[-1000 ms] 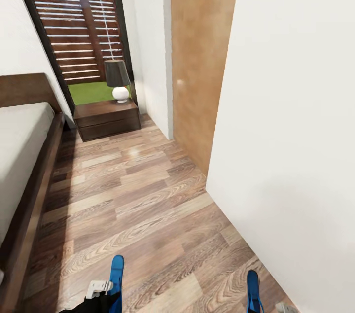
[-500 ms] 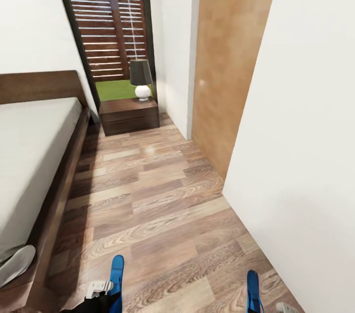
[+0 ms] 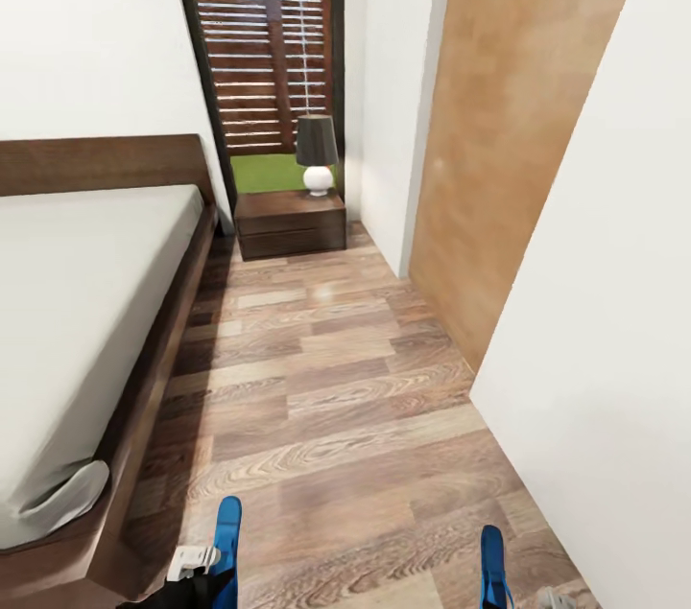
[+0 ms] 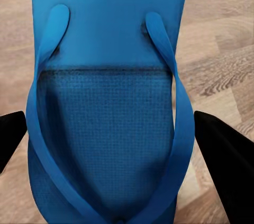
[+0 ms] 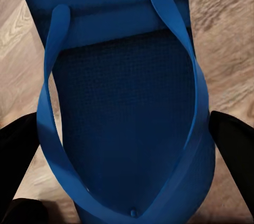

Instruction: In the bedroom, move the book from the bed onto either nightstand, and place the two sandals side by side next to the bed.

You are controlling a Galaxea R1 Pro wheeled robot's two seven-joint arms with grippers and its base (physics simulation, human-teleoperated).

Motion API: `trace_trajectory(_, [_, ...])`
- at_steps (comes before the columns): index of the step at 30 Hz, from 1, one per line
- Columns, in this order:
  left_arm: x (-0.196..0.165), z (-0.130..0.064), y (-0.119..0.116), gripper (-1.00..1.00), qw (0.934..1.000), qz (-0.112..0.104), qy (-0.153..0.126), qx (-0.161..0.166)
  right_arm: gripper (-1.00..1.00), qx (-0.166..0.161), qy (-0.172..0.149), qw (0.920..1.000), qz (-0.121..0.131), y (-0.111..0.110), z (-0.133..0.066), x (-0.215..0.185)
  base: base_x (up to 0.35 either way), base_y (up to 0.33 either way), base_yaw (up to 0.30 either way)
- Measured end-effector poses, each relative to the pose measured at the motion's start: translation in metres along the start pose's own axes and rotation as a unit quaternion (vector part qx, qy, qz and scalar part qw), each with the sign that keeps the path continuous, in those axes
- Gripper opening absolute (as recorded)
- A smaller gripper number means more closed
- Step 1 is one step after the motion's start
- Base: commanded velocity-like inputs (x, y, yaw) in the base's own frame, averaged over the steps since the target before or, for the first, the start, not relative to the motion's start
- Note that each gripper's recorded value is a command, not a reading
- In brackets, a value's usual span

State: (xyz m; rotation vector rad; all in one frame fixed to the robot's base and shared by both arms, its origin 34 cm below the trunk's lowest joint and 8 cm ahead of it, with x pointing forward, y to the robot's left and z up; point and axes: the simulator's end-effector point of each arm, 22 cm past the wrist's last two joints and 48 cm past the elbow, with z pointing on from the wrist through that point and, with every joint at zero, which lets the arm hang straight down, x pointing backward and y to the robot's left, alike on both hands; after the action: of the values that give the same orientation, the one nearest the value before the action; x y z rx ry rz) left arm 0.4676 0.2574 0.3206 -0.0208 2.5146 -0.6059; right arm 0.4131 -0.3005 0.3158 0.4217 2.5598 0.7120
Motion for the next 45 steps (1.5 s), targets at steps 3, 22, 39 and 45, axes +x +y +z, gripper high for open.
trace_trajectory(3, [0.0000,0.0000,0.0000,-1.00,1.0000,0.000,0.000,0.000,-1.00,0.000,0.000,1.0000,0.000,-0.0001,-0.0001,-0.0001,0.319,0.000,0.042])
trace_trajectory(22, [0.0000,0.0000,-0.0001,-1.00,1.0000,0.000,0.000,0.000,-1.00,0.000,0.000,1.0000,0.000,-0.0001,-0.0001,0.0000,0.325,0.000,0.003])
trace_trajectory(39, [0.0001,0.0000,-0.0001,-1.00,1.0000,0.000,0.000,0.000,-1.00,0.000,-0.001,1.0000,0.000,0.0000,-0.0002,-0.0003,0.326,0.000,0.000])
trace_trajectory(45, [0.0001,0.0000,-0.0001,-1.00,1.0000,0.000,0.000,0.000,-1.00,0.000,0.000,1.0000,0.000,0.0001,-0.0002,-0.0002,0.326,0.000,0.000])
